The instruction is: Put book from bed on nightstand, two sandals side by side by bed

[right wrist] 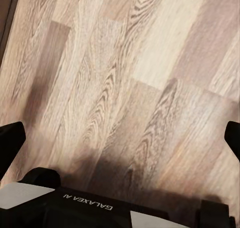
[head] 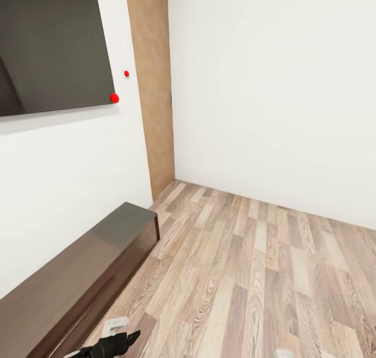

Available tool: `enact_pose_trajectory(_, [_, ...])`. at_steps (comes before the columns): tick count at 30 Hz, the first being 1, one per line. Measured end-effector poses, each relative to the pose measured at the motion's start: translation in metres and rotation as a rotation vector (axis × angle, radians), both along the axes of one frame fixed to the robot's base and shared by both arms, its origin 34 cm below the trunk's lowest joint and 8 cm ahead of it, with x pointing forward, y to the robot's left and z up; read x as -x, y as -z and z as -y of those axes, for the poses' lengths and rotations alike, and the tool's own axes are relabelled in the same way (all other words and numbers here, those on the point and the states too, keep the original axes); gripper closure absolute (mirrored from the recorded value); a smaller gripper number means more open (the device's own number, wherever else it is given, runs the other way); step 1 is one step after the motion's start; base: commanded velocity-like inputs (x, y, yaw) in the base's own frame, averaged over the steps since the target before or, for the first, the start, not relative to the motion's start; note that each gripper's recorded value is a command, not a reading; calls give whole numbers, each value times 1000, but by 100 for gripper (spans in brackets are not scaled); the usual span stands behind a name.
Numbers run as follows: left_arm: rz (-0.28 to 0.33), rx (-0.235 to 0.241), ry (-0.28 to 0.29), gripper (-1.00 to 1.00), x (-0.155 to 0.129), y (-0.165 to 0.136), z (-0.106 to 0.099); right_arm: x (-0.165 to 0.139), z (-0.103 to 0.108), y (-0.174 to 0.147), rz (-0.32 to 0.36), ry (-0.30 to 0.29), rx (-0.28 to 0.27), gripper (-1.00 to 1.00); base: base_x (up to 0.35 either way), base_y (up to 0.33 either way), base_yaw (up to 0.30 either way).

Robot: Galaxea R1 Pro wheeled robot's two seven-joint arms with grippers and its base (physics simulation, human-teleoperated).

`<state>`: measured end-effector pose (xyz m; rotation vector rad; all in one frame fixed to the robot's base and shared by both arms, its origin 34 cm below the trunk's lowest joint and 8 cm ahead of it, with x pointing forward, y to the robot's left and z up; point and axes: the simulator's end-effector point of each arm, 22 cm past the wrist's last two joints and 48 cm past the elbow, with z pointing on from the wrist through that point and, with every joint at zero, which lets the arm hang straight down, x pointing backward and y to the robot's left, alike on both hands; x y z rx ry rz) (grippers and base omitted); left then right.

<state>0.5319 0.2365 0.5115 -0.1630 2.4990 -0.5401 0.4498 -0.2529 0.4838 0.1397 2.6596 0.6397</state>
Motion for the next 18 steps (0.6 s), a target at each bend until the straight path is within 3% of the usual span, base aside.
enact_pose_trajectory(18, [1, 0, 0, -100, 0, 0, 0, 0, 0, 0, -1, -2, 0, -100, 42, 0, -190])
